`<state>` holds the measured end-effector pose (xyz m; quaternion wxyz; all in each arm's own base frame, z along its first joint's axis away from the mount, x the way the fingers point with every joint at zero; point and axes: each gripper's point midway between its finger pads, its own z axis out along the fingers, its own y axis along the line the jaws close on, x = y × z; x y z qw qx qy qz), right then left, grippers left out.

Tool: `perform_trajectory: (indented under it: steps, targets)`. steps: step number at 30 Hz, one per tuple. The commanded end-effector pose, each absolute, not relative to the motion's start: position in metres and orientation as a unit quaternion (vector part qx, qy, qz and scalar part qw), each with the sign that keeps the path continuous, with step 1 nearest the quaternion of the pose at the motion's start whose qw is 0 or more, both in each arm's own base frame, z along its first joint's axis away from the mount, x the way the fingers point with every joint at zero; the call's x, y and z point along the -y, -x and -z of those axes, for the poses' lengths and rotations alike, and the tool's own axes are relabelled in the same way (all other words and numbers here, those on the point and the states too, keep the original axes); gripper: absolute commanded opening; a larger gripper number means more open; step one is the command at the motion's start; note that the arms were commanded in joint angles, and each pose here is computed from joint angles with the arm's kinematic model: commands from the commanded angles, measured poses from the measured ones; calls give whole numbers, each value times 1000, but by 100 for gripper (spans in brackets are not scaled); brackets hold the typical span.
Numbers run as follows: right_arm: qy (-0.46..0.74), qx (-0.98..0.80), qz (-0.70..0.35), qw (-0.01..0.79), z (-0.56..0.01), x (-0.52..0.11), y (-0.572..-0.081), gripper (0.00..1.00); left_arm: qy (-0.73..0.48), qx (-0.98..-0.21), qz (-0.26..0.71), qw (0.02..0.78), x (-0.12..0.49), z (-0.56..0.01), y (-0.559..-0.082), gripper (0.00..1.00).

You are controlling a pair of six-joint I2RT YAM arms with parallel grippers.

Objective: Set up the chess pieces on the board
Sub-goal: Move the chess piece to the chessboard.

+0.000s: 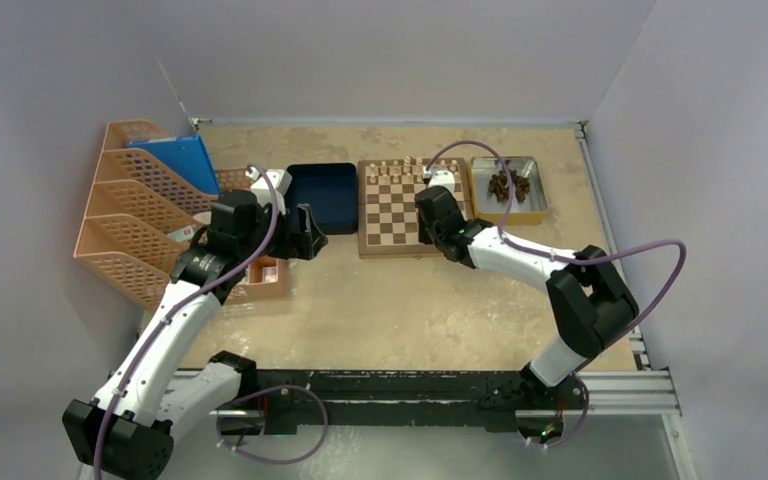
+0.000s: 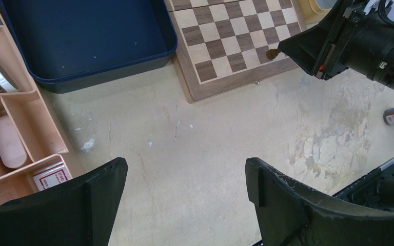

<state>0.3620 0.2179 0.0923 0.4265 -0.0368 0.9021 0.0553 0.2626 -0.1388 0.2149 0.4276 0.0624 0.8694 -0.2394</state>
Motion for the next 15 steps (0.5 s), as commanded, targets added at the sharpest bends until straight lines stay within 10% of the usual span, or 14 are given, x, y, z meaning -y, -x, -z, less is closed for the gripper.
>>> perform_trajectory:
  steps: [1, 15]
  targets:
    - [37, -894, -57, 444, -105, -225, -373, 15, -68, -857, 245, 448, 141, -226, -266, 85]
    - [37, -898, -38, 438, -91, -224, -378, 17, -71, -857, 246, 448, 142, -227, -266, 85]
